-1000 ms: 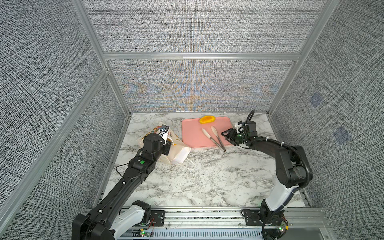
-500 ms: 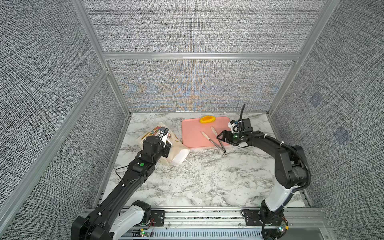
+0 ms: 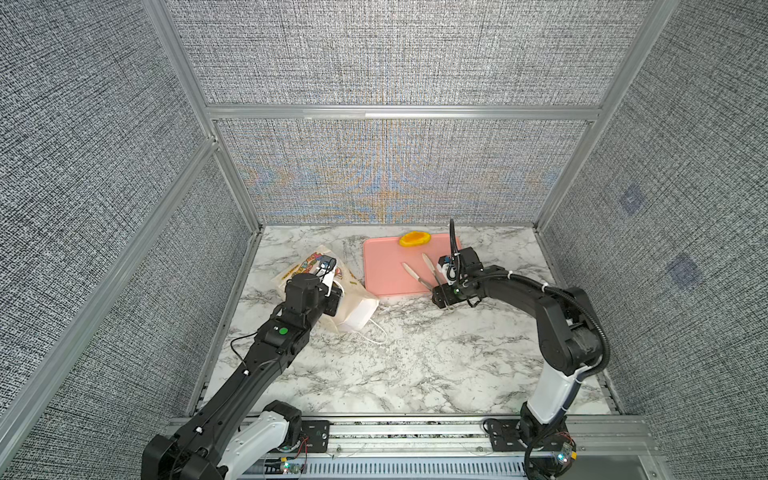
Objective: Take the fake bread out of the paper bag
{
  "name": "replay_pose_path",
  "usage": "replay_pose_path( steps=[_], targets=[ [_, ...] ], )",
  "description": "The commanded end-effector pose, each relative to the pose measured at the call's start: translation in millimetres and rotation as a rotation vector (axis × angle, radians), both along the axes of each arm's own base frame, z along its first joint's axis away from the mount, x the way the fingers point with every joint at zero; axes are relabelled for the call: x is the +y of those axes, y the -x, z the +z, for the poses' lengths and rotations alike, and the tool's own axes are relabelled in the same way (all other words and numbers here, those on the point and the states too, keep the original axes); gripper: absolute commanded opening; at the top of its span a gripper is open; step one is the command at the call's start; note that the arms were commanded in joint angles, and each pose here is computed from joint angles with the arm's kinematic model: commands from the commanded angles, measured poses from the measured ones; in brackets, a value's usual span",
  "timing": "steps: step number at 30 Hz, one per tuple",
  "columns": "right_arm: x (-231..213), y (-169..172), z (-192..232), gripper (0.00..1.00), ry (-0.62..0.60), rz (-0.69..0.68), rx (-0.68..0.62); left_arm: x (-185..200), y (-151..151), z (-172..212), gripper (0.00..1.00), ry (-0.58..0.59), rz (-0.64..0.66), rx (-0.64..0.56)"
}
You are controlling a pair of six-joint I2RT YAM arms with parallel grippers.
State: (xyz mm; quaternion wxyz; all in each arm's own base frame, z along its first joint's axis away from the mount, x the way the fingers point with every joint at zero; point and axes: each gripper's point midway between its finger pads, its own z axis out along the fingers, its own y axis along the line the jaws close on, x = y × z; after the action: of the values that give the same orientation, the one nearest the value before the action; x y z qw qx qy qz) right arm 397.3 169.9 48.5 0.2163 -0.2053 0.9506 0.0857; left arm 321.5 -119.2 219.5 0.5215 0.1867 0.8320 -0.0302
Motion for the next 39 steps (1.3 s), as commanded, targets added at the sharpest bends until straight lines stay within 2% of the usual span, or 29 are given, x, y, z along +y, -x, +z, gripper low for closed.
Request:
replay_pose_path(
  steps=[1, 7, 12, 21, 26, 30, 39],
  targets=[
    [-3, -9, -1, 0.91, 0.052, 0.039, -0.032, 0, 1, -2, 0.00, 0.010, 0.005, 0.009],
    [5, -17, 0, 0.86, 0.045, 0.086, -0.031, 0, 0, -4, 0.00, 0.015, 0.005, 0.013],
    [9, -23, -10, 0.73, 0.066, 0.118, 0.011, -2, -1, -4, 0.00, 0.009, -0.001, 0.017],
    [12, -25, -21, 0.56, 0.089, 0.137, 0.062, -3, -3, -4, 0.00, 0.006, -0.003, 0.019],
    [13, -18, -24, 0.41, 0.093, 0.140, 0.081, -4, -3, -5, 0.00, 0.011, -0.006, 0.025],
    [13, -15, -16, 0.30, 0.087, 0.136, 0.075, -3, -1, -5, 0.00, 0.020, -0.002, 0.021],
    [22, -5, 30, 0.21, -0.037, 0.087, 0.055, -1, 3, -2, 0.00, 0.029, 0.001, 0.012]
  ],
)
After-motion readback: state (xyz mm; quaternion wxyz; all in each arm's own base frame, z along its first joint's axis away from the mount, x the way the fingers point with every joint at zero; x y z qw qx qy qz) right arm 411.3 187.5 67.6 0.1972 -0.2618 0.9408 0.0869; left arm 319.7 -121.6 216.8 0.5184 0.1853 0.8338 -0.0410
